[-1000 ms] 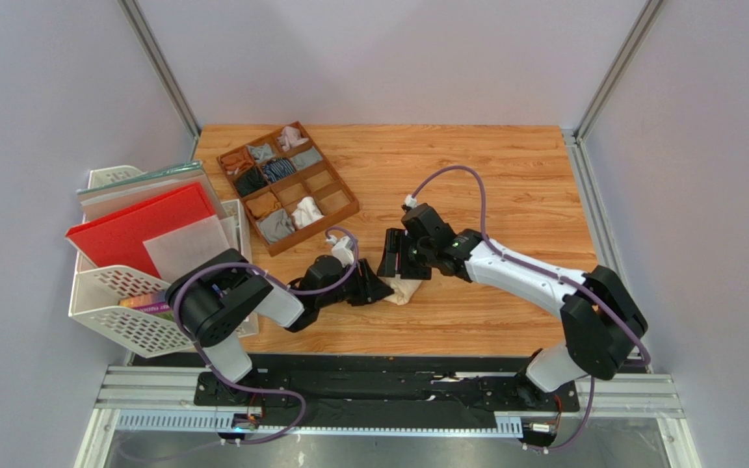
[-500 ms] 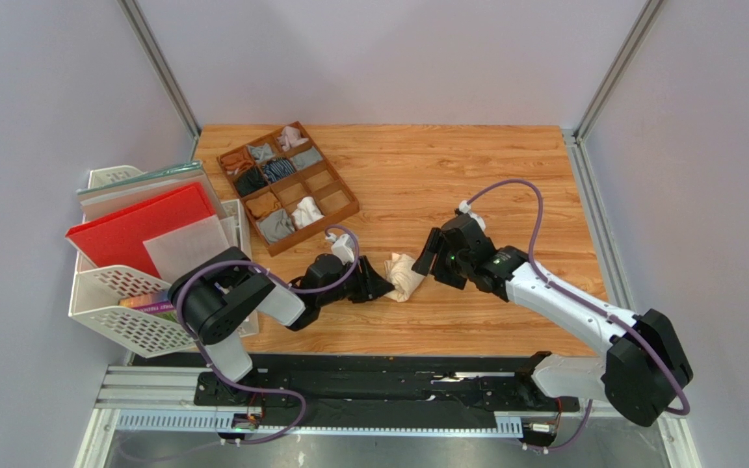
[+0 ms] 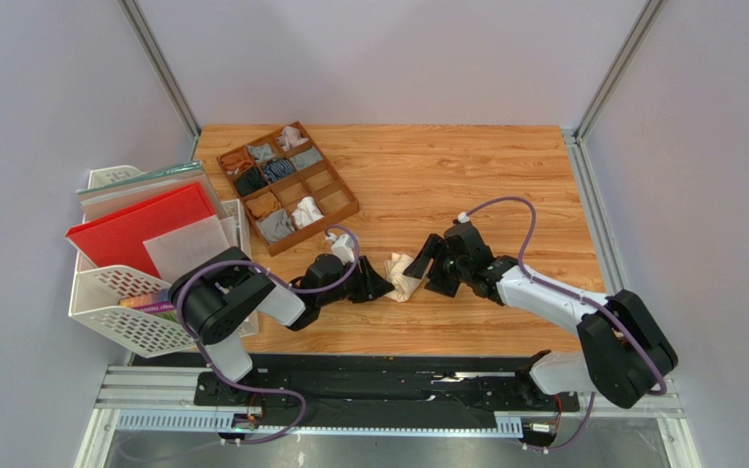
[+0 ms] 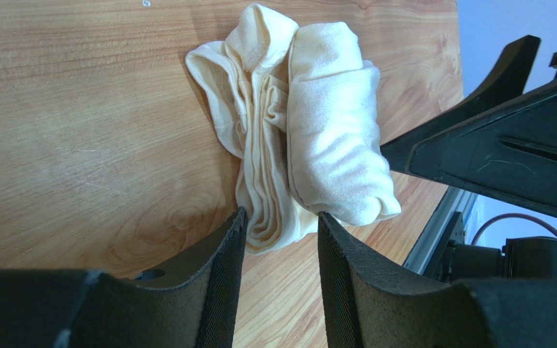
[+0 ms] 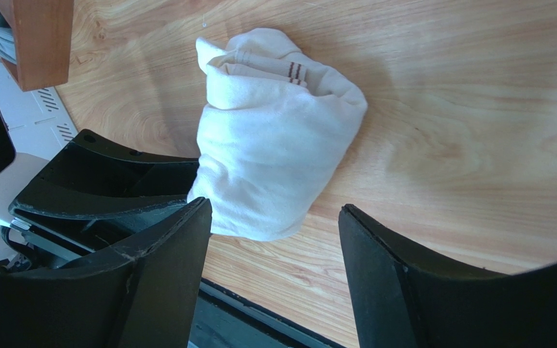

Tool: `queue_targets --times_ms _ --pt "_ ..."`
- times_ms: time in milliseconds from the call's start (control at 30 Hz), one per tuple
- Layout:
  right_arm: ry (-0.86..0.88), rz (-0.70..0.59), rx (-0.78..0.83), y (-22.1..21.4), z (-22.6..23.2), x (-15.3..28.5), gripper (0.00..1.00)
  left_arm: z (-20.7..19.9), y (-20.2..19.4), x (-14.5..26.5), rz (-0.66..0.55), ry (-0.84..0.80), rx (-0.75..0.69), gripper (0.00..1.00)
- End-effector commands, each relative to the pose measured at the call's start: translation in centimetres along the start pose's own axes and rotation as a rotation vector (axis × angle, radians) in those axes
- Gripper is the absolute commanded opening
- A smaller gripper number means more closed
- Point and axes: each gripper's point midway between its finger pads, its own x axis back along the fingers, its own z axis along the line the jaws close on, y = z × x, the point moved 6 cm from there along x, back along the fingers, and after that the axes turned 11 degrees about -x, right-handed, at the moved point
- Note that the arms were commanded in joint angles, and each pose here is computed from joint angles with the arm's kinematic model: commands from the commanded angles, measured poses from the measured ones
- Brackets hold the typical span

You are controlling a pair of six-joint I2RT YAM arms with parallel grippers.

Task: Roll the underwear
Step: Place the underwear in the storage box.

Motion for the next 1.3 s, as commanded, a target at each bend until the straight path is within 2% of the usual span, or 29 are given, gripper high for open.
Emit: queue_targets --times_ms 0,333,600,767,900,967,1000,1200,1267 --pt "0.085 0.026 -0.008 0.1 1.6 -1.0 0.7 -0.6 1.0 -0.3 -0.045 -0.03 -0.016 0.47" --pt "0.012 0.067 -0.015 -0.6 0.0 -2.8 0.7 -0.6 1.0 -0.5 -0.038 -0.03 -0.018 0.47" --pt "-0.056 0.081 -0.01 -0.9 -0.9 -4.4 0.69 -0.9 0.8 0.1 -0.024 -0.056 -0.025 0.54" --pt "-0.103 0.072 0.014 -0.8 -1.3 -4.6 0.65 -1.6 0.9 1.6 -0.017 -0.065 -0.014 0.56" --pt "-0.126 0.081 0.043 -0.8 -1.6 -4.8 0.49 -1.7 1.8 2.8 -0.009 -0.008 -0.017 0.58" --pt "-0.129 0.094 0.056 -0.9 -1.8 -4.9 0.34 -1.6 3.0 3.4 -0.022 0.018 -0.017 0.59" --pt "-0.131 0.095 0.059 -0.9 -2.0 -4.9 0.21 -1.6 3.5 3.5 -0.027 0.018 -0.019 0.6" --pt "-0.124 0.134 0.102 -1.2 -2.2 -5.3 0.03 -1.1 5.4 3.0 -0.021 0.008 -0.012 0.64" --pt "-0.118 0.147 0.107 -1.3 -2.1 -5.4 0.02 -0.8 5.0 2.3 -0.009 -0.032 0.018 0.64"
